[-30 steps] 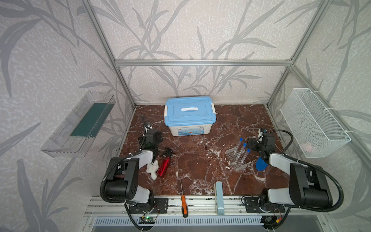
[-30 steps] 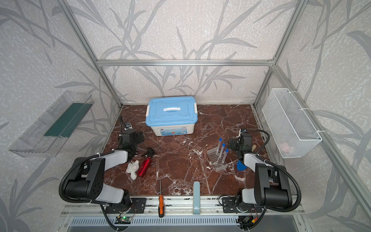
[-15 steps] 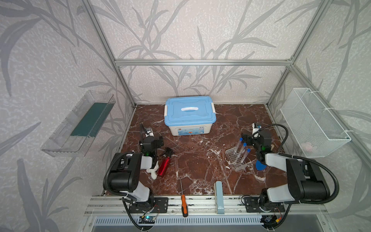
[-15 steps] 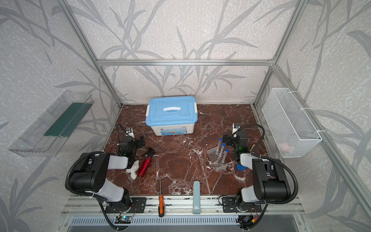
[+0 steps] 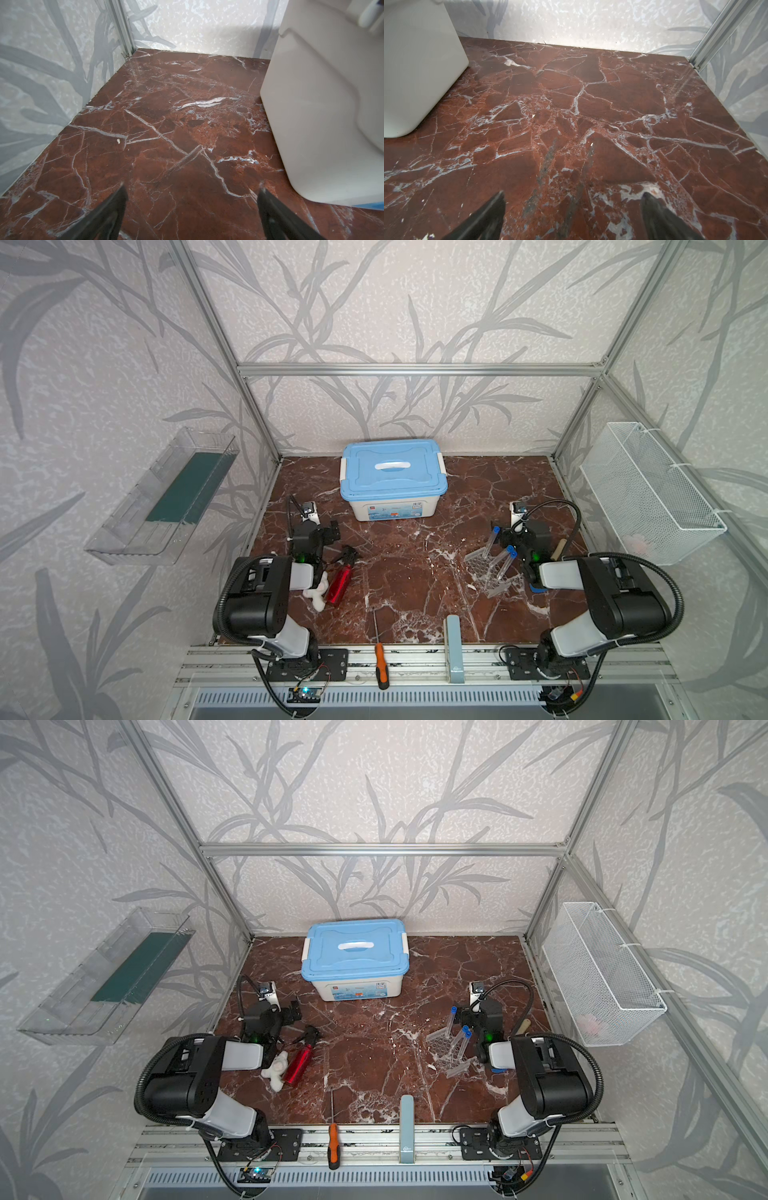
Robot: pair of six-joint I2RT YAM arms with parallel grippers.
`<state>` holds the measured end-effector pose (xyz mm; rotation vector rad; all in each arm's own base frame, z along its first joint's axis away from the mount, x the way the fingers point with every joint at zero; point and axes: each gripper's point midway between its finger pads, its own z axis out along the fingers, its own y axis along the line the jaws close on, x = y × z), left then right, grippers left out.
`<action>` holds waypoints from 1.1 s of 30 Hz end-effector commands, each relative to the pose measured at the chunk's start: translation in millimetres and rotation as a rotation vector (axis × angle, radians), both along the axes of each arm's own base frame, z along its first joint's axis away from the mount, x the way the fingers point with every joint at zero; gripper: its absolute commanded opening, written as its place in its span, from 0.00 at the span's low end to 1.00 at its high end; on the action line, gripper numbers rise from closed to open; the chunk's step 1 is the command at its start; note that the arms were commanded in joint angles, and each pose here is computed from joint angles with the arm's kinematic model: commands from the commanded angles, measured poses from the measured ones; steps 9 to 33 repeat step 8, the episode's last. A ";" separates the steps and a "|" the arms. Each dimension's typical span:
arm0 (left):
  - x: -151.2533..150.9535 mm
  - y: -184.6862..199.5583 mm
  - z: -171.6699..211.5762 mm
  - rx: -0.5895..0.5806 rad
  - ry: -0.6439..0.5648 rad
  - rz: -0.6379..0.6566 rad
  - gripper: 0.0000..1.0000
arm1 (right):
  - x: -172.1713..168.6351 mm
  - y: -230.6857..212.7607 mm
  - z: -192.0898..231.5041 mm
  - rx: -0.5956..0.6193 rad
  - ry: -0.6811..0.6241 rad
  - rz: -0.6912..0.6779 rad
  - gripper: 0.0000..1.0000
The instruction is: Organize the chemistry lab equipment
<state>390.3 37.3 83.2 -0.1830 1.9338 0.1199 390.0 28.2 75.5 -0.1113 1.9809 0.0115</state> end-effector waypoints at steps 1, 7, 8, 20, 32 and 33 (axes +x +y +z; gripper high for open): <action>5.5 -0.7 11.3 0.018 -0.039 -0.016 0.99 | 6.9 -0.7 15.4 -0.014 -0.048 -0.006 0.99; 6.6 -0.7 11.1 0.012 -0.035 -0.017 0.99 | 6.7 -0.9 15.0 -0.015 -0.044 -0.006 0.99; 6.4 -0.1 10.8 0.015 -0.035 -0.016 0.99 | 6.7 -0.8 15.0 -0.015 -0.044 -0.006 0.99; 6.4 -0.1 10.8 0.015 -0.035 -0.016 0.99 | 6.7 -0.8 15.0 -0.015 -0.044 -0.006 0.99; 6.4 -0.1 10.8 0.015 -0.035 -0.016 0.99 | 6.7 -0.8 15.0 -0.015 -0.044 -0.006 0.99; 6.4 -0.1 10.8 0.015 -0.035 -0.016 0.99 | 6.7 -0.8 15.0 -0.015 -0.044 -0.006 0.99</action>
